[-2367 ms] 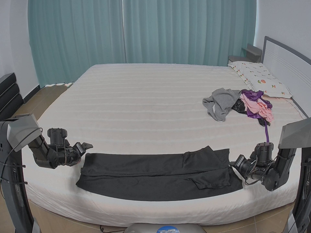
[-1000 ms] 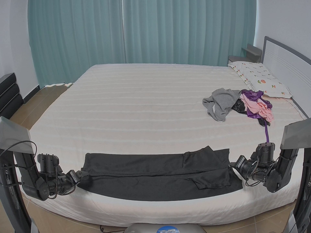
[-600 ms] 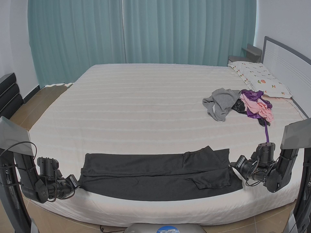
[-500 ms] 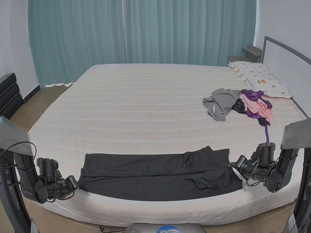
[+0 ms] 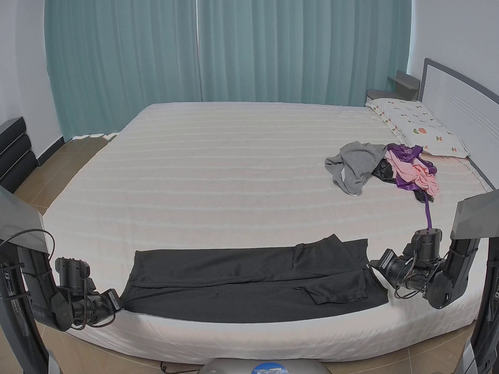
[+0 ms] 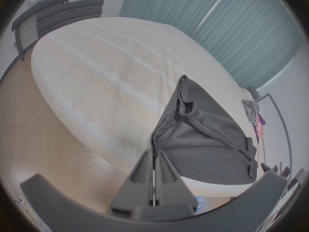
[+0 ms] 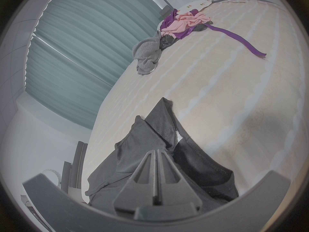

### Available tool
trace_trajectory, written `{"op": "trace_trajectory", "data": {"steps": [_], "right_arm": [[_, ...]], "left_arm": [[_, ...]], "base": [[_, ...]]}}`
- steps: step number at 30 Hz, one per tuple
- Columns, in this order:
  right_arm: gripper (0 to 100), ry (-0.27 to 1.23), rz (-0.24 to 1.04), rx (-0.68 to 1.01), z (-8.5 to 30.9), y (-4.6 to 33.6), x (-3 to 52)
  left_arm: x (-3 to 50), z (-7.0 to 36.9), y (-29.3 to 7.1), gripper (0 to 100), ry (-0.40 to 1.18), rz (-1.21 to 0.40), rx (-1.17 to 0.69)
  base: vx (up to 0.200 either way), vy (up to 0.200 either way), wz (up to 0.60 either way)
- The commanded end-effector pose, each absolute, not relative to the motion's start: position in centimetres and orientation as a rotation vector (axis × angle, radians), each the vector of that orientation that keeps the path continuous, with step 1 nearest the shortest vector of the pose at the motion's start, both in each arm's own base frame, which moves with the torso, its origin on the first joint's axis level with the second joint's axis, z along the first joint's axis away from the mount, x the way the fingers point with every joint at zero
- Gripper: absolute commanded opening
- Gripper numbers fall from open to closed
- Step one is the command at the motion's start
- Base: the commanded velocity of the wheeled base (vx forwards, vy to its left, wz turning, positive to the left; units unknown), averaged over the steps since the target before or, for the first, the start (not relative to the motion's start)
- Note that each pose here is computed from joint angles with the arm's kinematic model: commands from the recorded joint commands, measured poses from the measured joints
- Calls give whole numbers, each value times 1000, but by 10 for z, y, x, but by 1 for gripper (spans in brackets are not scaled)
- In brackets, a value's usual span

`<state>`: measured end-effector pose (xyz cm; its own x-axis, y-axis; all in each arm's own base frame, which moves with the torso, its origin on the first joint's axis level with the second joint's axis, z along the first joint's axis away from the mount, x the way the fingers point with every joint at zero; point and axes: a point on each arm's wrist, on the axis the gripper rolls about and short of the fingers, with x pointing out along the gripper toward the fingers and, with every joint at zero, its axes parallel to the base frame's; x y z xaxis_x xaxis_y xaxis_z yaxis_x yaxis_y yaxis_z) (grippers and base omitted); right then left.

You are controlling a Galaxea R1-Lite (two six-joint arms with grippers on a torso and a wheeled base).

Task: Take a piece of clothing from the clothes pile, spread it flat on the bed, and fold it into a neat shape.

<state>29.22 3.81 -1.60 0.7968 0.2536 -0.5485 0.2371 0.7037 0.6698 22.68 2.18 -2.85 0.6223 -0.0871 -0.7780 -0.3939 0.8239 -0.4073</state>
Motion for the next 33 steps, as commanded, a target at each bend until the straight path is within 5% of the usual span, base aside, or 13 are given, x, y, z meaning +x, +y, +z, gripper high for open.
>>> {"op": "trace_trajectory", "data": {"steps": [1, 7, 8, 27, 33], "right_arm": [[0, 664, 13, 806, -15, 38, 292], [0, 664, 13, 806, -15, 38, 292], [0, 664, 14, 806, -15, 39, 292], [0, 657, 14, 808, -9, 37, 288], [0, 663, 12, 806, -11, 37, 289]], "left_arm": [[220, -30, 22, 0, 920, 182, -562], [221, -31, 22, 0, 918, 185, -555], [221, -30, 22, 100, 915, 183, -555], [277, -7, 32, 100, 714, 116, -597], [312, 3, 30, 100, 781, -12, -634]], "base": [[0, 0, 0], [0, 0, 0], [0, 0, 0], [0, 0, 0], [0, 0, 0]]}}
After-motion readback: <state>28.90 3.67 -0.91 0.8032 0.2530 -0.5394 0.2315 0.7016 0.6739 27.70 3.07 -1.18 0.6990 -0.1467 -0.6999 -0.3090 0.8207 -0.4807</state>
